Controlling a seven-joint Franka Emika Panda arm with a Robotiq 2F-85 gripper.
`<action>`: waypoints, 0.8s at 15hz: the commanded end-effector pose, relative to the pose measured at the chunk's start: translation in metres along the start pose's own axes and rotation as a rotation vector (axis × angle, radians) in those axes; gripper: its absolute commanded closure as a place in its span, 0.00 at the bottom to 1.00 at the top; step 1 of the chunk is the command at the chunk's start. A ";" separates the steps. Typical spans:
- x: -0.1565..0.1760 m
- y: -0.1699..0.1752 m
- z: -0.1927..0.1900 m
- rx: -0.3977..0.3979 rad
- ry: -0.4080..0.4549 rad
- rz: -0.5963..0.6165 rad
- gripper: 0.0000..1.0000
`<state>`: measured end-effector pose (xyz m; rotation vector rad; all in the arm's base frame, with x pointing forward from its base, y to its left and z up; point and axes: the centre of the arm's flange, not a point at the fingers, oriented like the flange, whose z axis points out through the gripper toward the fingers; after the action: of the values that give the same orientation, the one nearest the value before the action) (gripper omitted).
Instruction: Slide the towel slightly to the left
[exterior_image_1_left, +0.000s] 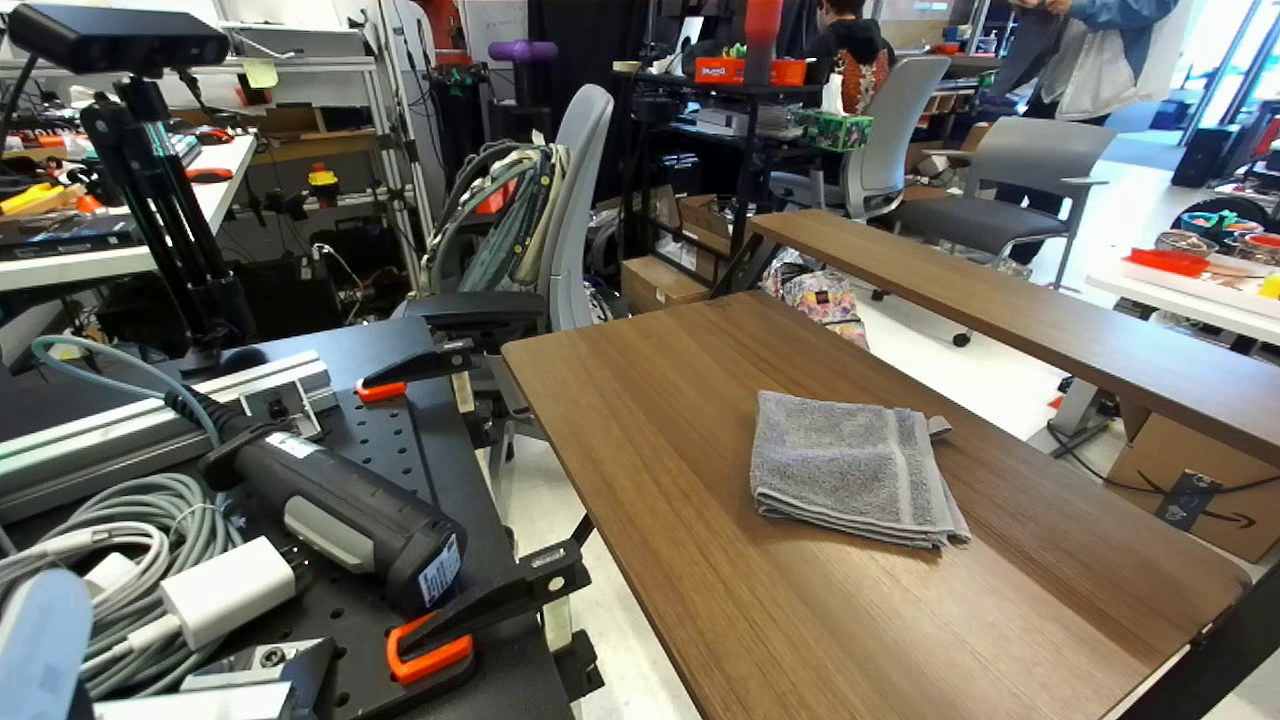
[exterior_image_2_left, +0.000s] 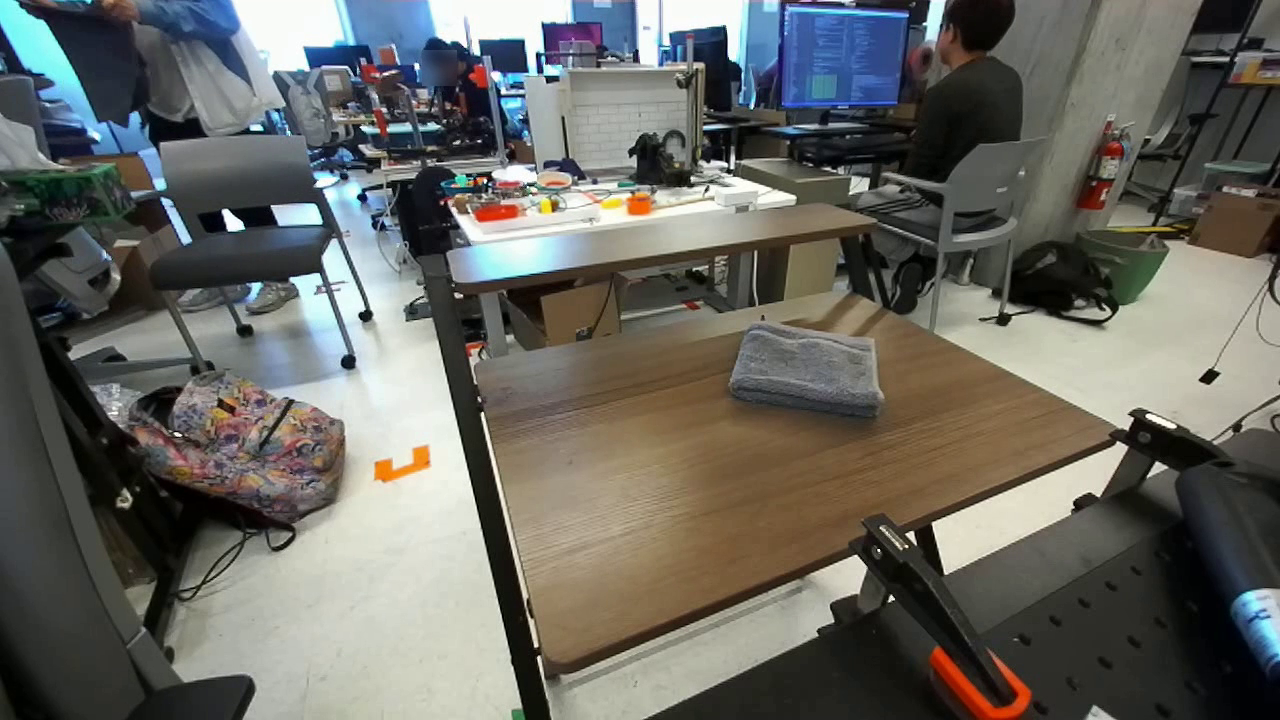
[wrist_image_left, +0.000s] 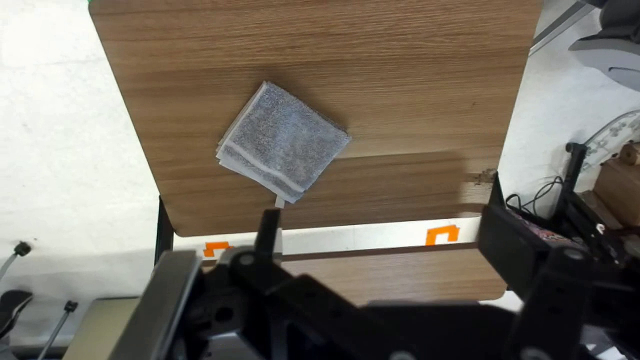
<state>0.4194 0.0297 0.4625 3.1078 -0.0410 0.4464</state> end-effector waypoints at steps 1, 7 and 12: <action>0.050 0.009 0.039 -0.005 -0.053 0.049 0.00; 0.076 0.036 0.109 0.022 -0.126 0.083 0.00; 0.068 0.046 0.133 -0.003 -0.183 0.111 0.00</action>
<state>0.5212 -0.0193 0.3542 3.1440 -0.2156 0.1603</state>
